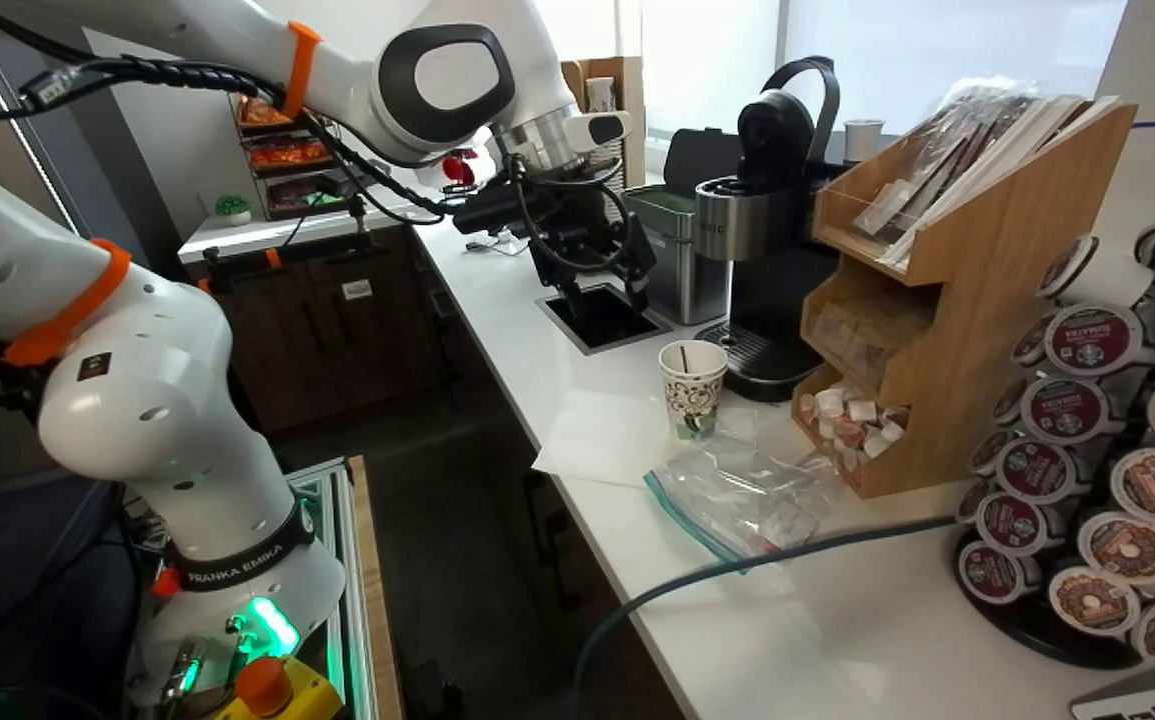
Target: Put the black straw from the napkin in the stacked coffee cups on the napkin.
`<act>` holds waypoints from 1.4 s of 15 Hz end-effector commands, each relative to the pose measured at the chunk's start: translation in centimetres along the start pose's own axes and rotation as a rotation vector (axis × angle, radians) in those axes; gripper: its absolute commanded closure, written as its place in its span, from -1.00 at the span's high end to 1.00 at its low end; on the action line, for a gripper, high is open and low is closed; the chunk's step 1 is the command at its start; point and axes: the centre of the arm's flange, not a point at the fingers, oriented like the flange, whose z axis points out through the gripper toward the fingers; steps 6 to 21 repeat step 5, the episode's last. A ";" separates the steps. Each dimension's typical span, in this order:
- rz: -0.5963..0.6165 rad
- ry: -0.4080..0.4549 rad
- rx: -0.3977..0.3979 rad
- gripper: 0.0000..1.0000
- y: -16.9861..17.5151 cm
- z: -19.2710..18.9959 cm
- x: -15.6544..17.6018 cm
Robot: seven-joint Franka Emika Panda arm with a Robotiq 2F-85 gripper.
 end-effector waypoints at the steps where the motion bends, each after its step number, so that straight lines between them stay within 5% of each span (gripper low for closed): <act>1: 0.024 0.018 -0.006 1.00 0.3 -0.1 0.0; 21: 0.027 0.024 -0.010 1.00 0.4 -0.2 0.1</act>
